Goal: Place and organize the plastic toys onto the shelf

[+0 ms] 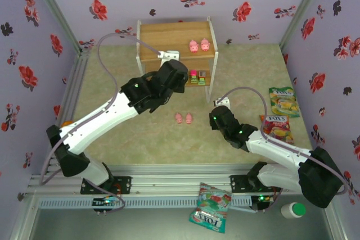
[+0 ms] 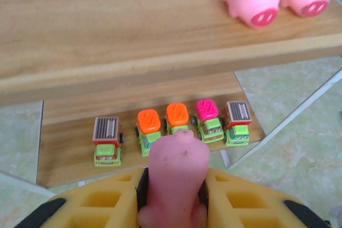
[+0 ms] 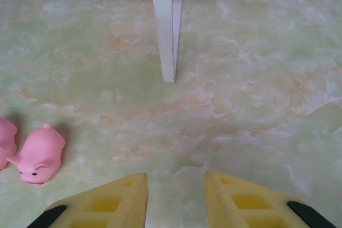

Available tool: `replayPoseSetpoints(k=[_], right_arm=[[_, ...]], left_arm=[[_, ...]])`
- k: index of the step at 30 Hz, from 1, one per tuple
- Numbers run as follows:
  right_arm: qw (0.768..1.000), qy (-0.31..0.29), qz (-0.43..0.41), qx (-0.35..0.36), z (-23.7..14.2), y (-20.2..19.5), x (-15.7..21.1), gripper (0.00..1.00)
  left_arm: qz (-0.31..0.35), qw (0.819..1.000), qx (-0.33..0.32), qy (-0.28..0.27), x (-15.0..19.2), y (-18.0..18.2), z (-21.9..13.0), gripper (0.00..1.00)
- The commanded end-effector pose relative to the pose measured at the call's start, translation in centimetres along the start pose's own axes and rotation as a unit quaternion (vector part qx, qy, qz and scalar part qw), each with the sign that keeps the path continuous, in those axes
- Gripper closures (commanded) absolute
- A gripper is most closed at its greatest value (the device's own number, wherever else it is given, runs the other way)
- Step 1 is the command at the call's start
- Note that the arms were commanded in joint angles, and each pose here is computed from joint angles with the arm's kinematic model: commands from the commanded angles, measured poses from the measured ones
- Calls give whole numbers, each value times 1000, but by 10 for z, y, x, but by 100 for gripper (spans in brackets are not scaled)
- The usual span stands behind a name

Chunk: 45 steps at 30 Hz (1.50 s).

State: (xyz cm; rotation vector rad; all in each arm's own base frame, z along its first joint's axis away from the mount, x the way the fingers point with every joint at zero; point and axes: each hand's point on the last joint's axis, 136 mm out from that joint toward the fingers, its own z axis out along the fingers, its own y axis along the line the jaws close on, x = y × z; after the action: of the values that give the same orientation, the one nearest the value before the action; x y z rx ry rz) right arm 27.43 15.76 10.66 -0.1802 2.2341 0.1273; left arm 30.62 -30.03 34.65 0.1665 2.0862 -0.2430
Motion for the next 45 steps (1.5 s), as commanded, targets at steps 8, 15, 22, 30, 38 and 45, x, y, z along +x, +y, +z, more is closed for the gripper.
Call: replayPoseSetpoints(k=[8, 15, 22, 30, 38, 45], right_arm=[[1000, -17, 14, -2, -4, -1, -10, 66], [1000, -21, 15, -3, -6, -2, -12, 66], [1000, -24, 17, -3, -8, -3, -13, 66], [999, -28, 16, -4, -10, -3, -14, 66], [999, -28, 17, -2, -10, -4, -14, 66], [999, -28, 16, -1, -10, -4, -14, 66]], left_arm=[[23, 999, 2, -29, -43, -17, 0, 67], [15, 999, -3, -42, -63, -17, 10, 66], [0, 999, -8, -44, -74, -11, 24, 66], [-12, 999, -6, -41, -80, -7, 41, 66], [-21, 999, -14, -39, -84, -3, 58, 66], [-29, 999, -10, -36, -86, -3, 69, 66]])
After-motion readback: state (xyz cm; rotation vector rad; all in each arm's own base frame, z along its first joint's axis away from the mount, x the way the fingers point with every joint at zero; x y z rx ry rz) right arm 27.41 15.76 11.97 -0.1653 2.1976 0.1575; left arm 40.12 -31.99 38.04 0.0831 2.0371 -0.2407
